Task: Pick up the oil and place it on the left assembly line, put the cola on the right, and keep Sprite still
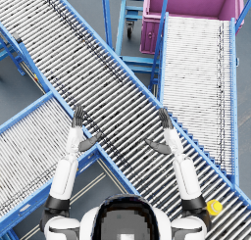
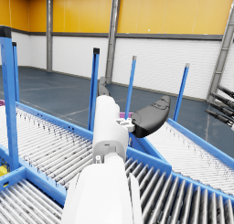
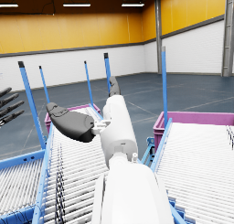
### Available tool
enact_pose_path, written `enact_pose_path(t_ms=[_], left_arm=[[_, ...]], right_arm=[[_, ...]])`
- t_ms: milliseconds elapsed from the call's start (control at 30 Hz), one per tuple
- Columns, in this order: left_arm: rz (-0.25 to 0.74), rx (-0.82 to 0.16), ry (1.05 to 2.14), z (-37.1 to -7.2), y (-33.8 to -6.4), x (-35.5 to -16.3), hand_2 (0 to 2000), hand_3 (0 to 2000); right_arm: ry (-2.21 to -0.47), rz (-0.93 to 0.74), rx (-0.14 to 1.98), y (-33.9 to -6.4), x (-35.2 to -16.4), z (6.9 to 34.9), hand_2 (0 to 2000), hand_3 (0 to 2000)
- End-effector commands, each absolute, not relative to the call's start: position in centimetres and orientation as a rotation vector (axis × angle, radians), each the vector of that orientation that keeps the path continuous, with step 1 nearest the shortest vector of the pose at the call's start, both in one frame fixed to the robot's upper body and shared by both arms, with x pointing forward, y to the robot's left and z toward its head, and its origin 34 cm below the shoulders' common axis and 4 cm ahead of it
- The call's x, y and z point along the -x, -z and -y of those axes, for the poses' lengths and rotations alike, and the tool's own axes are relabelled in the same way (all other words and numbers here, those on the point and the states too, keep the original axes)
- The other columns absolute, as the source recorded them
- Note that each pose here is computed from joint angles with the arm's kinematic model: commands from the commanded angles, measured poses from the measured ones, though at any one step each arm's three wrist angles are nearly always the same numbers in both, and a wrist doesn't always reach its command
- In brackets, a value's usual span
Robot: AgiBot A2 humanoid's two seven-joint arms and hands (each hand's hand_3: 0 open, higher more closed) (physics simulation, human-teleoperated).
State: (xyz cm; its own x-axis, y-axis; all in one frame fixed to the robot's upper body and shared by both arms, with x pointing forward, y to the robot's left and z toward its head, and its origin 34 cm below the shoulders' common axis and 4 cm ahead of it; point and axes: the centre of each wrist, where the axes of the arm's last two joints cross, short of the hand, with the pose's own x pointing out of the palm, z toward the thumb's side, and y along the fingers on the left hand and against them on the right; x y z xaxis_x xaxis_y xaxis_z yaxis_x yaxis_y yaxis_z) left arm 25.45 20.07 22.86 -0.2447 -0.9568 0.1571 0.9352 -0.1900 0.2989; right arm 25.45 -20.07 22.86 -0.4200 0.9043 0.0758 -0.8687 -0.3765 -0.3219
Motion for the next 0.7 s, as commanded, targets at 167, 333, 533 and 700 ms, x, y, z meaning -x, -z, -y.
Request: enact_pose_path(t_ms=[167,333,533,700], left_arm=[[0.388,-0.074,1.777,-20.07,-22.86,-25.45,0,0],[0.388,-0.074,1.777,-20.07,-22.86,-25.45,0,0],[0.388,-0.074,1.777,-20.07,-22.86,-25.45,0,0],[0.388,-0.074,1.777,-20.07,-22.86,-25.45,0,0]], right_arm=[[-1.971,0.376,0.134,-22.86,-25.45,20.07,0,0],[-1.971,0.376,0.134,-22.86,-25.45,20.07,0,0],[-1.971,0.376,0.134,-22.86,-25.45,20.07,0,0],[-1.971,0.376,0.134,-22.86,-25.45,20.07,0,0]])
